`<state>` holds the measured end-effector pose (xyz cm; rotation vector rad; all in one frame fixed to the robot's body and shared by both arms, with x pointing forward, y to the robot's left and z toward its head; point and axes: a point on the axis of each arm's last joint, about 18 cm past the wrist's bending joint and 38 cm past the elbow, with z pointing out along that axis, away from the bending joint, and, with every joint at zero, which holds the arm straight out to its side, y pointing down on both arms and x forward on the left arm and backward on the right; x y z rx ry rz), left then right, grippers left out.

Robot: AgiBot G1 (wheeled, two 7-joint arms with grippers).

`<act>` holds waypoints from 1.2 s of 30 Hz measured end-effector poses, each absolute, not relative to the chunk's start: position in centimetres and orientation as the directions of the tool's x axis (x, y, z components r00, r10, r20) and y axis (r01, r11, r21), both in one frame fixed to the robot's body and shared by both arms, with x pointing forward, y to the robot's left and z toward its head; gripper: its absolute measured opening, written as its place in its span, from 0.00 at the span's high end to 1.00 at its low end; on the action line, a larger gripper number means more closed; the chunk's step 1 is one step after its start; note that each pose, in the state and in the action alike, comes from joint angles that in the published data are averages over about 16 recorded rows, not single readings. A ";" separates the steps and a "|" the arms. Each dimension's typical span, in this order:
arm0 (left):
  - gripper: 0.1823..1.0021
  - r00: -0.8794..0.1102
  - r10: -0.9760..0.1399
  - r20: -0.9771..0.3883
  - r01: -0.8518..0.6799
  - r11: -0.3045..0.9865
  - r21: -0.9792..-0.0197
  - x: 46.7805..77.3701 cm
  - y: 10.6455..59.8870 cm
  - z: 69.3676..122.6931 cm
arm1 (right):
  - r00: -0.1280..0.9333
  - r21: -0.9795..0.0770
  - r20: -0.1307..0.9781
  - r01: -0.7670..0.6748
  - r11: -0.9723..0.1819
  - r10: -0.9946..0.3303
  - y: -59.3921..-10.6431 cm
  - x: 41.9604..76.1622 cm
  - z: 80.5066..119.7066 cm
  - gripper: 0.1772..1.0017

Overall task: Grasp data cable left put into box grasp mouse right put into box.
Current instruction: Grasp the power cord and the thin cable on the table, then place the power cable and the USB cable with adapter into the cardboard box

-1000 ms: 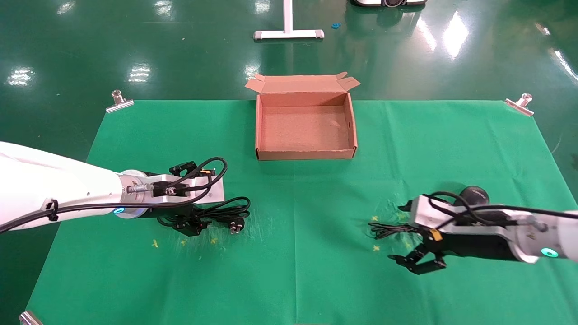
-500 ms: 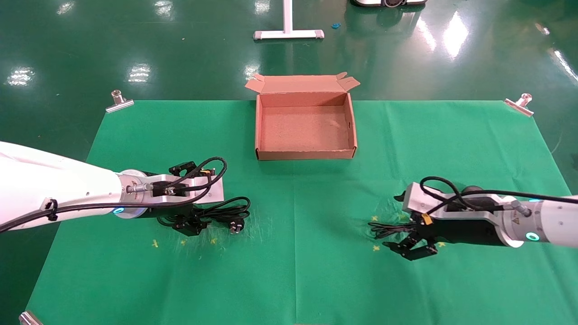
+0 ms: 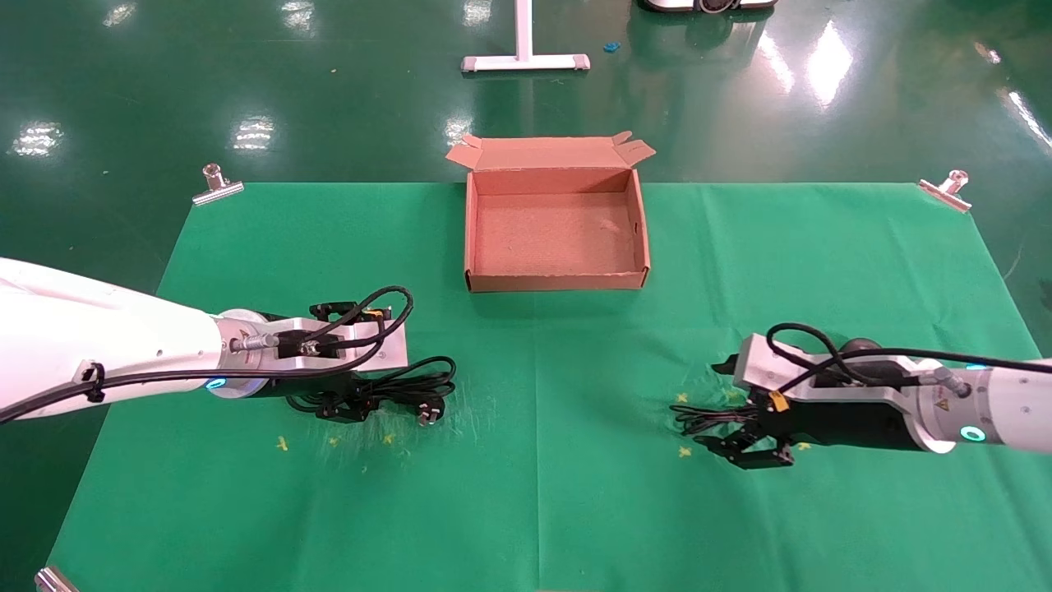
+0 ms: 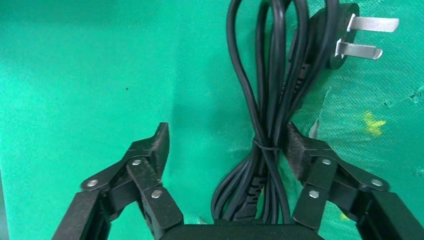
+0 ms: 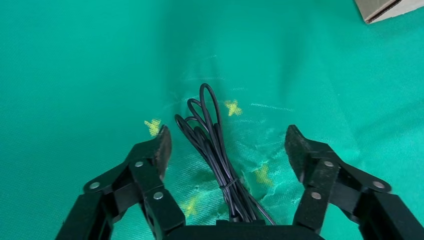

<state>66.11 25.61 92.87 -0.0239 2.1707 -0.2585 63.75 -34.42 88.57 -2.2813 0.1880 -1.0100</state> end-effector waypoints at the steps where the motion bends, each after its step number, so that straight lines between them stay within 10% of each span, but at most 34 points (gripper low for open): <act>1: 0.18 -0.577 -0.114 -0.809 0.079 0.978 -0.194 66.1 25.6 92.9 | 0.696 -0.599 0.619 0.118 -0.792 -0.364 -34.4 63.7 88.6 0.16; 24: 0.78 -0.585 -0.121 -0.802 0.088 0.973 -0.211 66.0 25.6 93.3 | 0.692 -0.602 0.620 0.118 -0.790 -0.369 -34.6 63.7 88.8 0.76; 36: 0.90 -0.532 -0.138 -0.836 0.234 0.924 -0.302 65.8 23.0 99.6 | 0.613 -0.631 0.657 0.130 -0.765 -0.438 -36.3 63.8 93.1 0.94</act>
